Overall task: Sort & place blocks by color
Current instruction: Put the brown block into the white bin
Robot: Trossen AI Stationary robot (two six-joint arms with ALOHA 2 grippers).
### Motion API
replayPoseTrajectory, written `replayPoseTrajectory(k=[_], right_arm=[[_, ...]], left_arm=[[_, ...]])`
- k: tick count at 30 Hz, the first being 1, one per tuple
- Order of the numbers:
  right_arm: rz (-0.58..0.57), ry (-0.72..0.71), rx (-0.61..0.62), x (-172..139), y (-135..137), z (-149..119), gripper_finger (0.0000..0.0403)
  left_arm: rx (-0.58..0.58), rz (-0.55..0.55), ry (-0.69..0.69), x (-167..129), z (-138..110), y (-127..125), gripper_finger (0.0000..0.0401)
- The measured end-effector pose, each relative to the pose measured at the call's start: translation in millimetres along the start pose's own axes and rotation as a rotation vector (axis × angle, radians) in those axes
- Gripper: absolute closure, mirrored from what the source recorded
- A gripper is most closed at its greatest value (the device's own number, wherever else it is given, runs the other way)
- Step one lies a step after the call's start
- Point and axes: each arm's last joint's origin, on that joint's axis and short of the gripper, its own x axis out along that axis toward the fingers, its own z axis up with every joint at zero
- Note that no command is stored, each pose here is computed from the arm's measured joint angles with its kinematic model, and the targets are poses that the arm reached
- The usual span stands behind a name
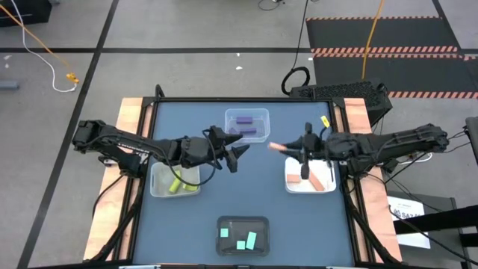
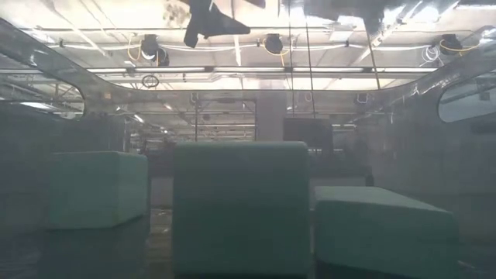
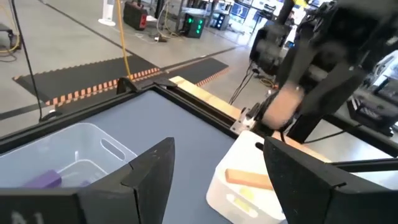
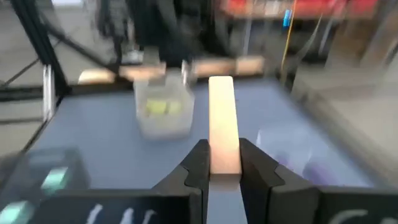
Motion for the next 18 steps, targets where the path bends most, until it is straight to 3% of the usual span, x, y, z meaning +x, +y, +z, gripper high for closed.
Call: replayPoseTrajectory(k=[10, 14, 18], right_arm=[[-0.016, 0.556, 0.339, -17.3, -4.3, -49.4, 0.0358], [-0.006, 0.774, 0.395, -28.7, -3.3, -64.2, 0.0355], [-0.033, 0.874, 0.396, -36.4, -2.3, -71.2, 0.0352]], left_arm=[[0.025, 0.021, 0.045, -0.1, -4.8, 2.3, 0.0158], [0.050, 0.040, 0.085, -0.5, -9.0, 4.5, 0.0158], [0.074, 0.048, 0.104, -0.7, -10.9, 5.5, 0.0158]])
